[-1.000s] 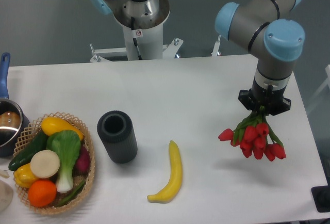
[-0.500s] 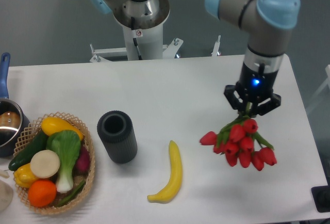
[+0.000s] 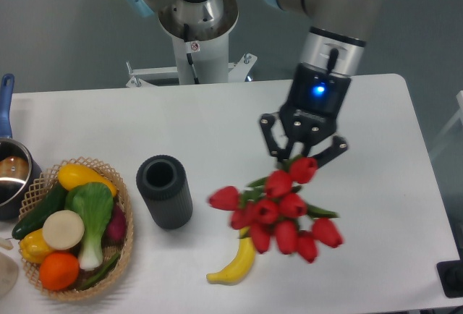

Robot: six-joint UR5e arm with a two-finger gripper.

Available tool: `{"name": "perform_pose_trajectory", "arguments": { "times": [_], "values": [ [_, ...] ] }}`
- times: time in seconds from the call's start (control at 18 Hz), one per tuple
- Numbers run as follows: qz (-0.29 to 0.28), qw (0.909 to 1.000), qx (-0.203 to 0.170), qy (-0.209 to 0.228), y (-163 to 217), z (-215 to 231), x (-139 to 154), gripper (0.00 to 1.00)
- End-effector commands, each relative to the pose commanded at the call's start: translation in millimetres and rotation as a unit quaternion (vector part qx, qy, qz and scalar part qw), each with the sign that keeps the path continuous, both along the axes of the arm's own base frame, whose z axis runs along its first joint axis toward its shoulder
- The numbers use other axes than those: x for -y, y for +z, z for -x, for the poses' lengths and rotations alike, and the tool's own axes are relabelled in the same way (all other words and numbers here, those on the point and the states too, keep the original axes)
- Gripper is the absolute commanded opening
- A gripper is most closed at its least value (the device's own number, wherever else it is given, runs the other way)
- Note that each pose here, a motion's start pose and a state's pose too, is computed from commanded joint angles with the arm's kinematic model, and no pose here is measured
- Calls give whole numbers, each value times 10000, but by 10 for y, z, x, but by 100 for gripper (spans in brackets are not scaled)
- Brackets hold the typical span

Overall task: Insert the flowers into the vase
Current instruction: 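Carry the tulips over toward the black cylindrical vase, then lower the tulip stems down into the black vase opening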

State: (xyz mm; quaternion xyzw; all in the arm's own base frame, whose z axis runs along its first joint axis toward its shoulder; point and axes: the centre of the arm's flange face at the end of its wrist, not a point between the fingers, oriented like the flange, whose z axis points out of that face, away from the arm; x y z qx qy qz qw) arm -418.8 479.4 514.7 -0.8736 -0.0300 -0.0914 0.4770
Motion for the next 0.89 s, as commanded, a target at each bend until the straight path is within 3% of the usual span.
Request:
{"name": "perform_pose_trajectory", "arguments": {
  "times": [0.17, 0.33, 0.67, 0.89],
  "values": [
    [-661, 9963, 406, -374, 72, -147, -62, 0],
    [-1085, 9905, 518, -662, -6, -294, -28, 0],
    [-1377, 9833, 704, -959, -125, -645, 101, 0],
    [-1396, 9818, 668, -1102, -231, -693, 31, 0]
  ]
}}
